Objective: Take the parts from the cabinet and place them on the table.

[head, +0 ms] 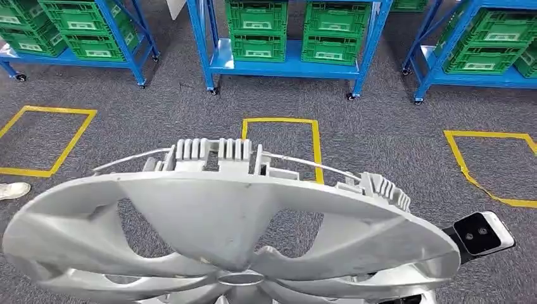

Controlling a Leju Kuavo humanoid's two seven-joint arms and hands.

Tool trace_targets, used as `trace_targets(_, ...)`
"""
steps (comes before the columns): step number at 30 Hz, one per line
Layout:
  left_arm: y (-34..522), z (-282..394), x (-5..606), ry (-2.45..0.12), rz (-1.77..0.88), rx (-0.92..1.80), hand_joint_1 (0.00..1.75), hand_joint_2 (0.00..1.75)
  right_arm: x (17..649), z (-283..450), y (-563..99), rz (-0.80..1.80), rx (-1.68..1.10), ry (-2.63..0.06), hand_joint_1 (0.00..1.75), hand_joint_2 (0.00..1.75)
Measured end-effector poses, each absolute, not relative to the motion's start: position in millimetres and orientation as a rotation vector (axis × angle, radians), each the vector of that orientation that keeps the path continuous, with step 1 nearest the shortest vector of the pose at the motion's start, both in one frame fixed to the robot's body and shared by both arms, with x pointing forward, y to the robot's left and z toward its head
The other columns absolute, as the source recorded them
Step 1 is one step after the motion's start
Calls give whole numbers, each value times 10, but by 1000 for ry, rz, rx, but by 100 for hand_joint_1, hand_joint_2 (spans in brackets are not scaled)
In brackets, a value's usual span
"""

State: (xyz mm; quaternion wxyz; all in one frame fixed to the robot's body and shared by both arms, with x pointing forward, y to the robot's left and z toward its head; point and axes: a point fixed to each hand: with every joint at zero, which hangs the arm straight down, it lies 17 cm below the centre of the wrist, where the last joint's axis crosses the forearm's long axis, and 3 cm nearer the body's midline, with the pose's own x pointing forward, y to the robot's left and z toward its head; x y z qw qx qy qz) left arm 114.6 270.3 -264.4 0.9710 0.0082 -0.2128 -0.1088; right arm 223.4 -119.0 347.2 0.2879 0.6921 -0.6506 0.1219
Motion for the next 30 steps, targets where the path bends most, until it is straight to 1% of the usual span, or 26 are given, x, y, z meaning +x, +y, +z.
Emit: trace_targets(30, 2691, -2648, 1120, -430, -224, 23, 0, 175, 2209, 3453, -1158, 344, 1836, -1751, 166, 175)
